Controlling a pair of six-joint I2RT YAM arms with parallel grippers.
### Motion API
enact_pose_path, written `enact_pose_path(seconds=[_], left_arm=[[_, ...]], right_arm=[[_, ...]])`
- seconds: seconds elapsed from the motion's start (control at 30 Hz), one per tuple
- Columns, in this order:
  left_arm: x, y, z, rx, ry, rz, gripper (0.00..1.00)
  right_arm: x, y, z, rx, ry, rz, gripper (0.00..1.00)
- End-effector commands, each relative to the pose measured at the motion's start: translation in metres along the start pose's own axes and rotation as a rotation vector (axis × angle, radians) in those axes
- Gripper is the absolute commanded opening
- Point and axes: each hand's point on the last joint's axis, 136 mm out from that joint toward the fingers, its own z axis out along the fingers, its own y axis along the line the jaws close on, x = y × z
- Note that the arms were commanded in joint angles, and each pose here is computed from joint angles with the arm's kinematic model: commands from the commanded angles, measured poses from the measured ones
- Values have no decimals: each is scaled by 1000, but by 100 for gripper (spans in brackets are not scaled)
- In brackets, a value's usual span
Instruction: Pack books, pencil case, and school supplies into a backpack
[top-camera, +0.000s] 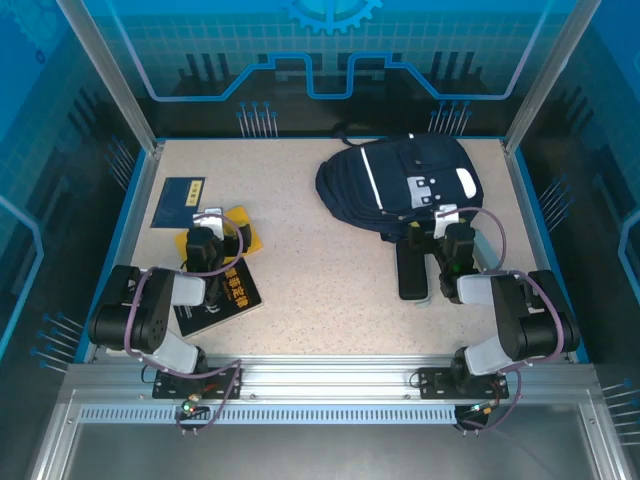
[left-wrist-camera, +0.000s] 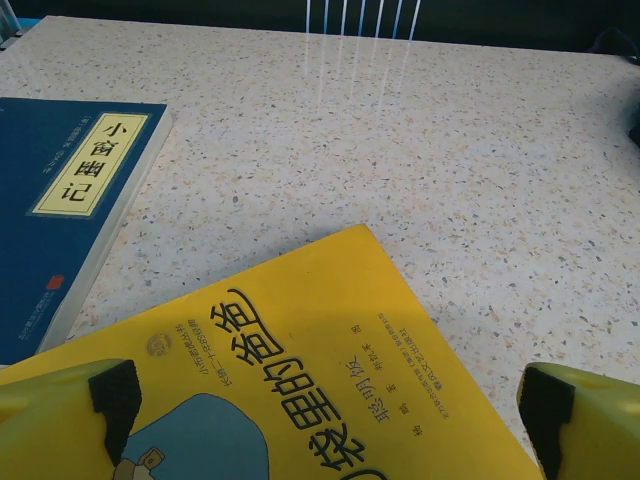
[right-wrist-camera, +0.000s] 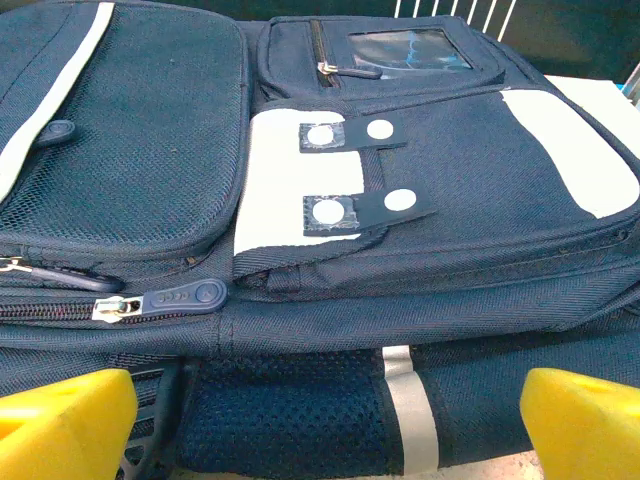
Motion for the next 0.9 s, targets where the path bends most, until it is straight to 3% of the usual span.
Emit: enact_pose_path(seconds=[0.0,0.67,0.87], left_arm=[[-14,-2,4,19,-43,15,99],[-14,-1,3,18,-48,13,99],[-28,6,-21,-13,-151,-8,99]], right_arm=[[-5,-3,4,20,-6,6,100],[-5,-4,3,7,-7,14,100],[-30,-8,-11,17,-2,16,100]])
